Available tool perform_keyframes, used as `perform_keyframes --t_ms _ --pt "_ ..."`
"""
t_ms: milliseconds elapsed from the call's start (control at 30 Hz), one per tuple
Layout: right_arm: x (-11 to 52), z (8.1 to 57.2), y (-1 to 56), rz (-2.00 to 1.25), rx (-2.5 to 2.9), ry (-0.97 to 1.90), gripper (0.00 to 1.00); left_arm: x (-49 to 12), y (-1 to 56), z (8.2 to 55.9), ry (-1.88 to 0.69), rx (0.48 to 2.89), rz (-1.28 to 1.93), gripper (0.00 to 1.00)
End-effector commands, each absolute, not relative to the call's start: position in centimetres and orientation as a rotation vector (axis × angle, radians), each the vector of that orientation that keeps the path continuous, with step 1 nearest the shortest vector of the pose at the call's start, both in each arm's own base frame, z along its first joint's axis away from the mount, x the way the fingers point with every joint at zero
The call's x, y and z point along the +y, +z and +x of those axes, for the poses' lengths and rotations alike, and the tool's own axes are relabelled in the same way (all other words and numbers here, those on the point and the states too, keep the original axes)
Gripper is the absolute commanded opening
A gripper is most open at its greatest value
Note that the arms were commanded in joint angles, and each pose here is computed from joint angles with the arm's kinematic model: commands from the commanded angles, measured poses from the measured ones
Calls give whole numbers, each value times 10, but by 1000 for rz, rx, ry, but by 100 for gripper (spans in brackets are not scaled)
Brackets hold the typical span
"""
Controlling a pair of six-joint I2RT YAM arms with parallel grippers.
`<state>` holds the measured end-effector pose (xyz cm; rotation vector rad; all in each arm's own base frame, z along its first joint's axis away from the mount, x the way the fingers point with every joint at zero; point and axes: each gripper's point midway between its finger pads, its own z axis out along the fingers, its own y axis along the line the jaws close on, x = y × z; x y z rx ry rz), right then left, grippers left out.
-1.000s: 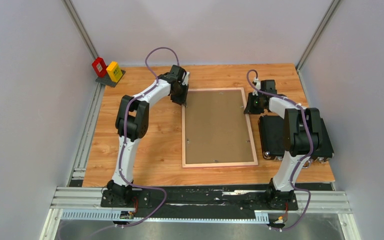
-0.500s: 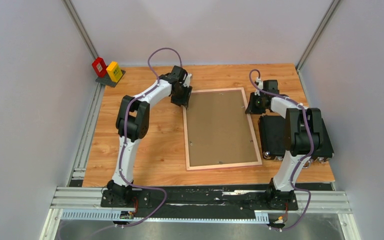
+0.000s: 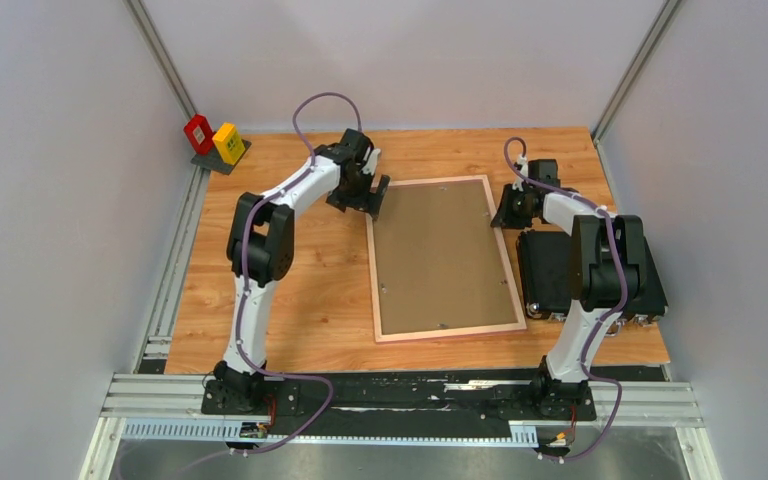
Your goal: Put the photo into the frame
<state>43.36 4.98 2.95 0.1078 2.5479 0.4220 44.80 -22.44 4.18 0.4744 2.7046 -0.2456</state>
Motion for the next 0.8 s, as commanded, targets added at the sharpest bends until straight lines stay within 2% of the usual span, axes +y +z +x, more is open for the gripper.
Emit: perform_keyframes --t_ms 0,133,467,767 --pt "47 433 19 301 2572 427 0 -228 106 452 -280 2566 506 100" --pt "55 435 18 414 2573 500 0 -233 110 437 -351 2562 562 100" --pt "64 465 27 601 2512 589 0 -231 72 379 -449 2692 715 100" --pt "67 481 34 603 2487 607 0 -241 62 370 -497 2720 743 100"
